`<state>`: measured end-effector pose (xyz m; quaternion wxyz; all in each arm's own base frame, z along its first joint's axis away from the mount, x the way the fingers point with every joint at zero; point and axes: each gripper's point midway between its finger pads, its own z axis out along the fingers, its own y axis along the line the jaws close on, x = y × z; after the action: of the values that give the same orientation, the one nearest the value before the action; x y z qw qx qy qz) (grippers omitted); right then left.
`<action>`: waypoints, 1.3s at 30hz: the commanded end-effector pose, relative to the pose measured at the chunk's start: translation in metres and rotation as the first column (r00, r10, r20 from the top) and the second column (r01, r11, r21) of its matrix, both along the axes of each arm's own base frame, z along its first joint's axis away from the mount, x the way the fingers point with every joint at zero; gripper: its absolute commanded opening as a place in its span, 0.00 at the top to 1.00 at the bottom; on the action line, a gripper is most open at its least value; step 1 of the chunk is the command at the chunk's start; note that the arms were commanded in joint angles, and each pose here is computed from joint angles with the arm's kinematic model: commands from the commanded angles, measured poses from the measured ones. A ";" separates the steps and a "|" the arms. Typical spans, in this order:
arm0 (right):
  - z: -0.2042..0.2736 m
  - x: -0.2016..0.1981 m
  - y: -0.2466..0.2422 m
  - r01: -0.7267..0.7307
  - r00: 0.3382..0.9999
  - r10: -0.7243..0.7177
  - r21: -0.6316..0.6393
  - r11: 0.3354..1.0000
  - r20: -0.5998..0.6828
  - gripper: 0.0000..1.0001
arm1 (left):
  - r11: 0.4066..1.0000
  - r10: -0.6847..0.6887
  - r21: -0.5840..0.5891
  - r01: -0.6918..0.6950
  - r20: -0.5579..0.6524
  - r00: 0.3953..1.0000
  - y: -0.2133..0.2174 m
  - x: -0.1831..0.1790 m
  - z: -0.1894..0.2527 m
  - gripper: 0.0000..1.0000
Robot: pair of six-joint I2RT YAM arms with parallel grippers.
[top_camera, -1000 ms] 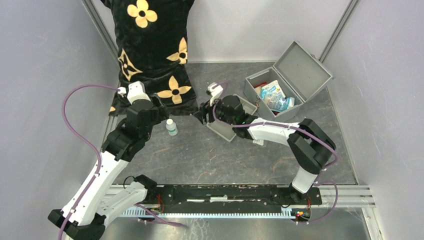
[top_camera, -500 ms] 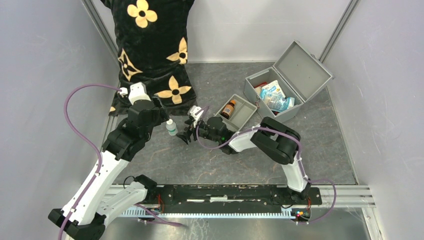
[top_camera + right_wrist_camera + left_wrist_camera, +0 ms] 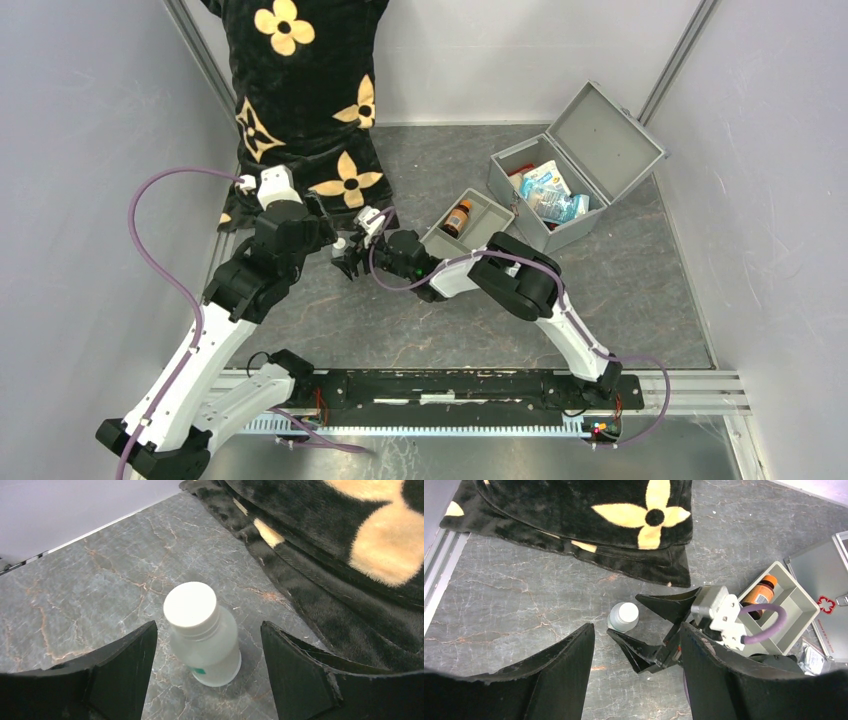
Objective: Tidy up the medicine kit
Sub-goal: Pick up the pill bottle at the center of the board, then place the pill bottle in the medicine box compartment.
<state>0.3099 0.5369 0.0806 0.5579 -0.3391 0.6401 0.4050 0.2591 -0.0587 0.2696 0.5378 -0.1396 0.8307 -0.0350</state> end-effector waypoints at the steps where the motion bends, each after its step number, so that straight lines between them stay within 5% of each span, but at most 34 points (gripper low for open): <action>1: -0.003 0.012 0.012 0.038 0.999 -0.037 0.019 0.999 -0.021 0.18 | 1.000 -0.009 0.020 0.008 0.029 1.000 0.004 -0.002 0.014 0.30; 12: -0.011 0.014 0.016 0.050 0.997 -0.049 0.006 0.999 -0.058 0.38 | 1.000 0.003 0.030 -0.004 0.033 0.999 0.009 -0.006 0.014 0.30; 20: 0.055 0.000 -0.004 0.043 0.999 -0.040 0.066 0.997 -0.037 0.63 | 1.000 -0.001 0.019 0.000 0.030 1.000 0.007 -0.004 0.010 0.29; 26: 0.105 -0.008 -0.054 0.155 0.985 -0.150 0.053 0.987 -0.089 0.65 | 1.000 -0.005 0.013 0.005 0.025 1.000 0.004 -0.002 0.004 0.29; 31: 0.096 0.005 -0.144 0.379 0.895 -0.368 -0.007 0.925 -0.250 0.73 | 1.000 -0.029 -0.004 0.029 0.016 0.999 -0.004 0.002 -0.004 0.29; 35: 0.061 0.023 -0.225 0.553 0.738 -0.540 -0.095 0.828 -0.405 0.78 | 0.999 -0.048 -0.011 0.048 0.008 0.999 -0.011 0.006 -0.008 0.29; 39: 0.044 0.031 -0.275 0.628 0.654 -0.624 -0.153 0.763 -0.429 0.72 | 0.998 -0.061 -0.022 0.061 0.002 0.998 -0.016 0.010 -0.012 0.29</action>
<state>0.3402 0.3085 0.1576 0.5353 -0.0619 0.7859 0.3032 0.2604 -0.0658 0.2519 0.5232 -0.1246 0.8421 -0.0401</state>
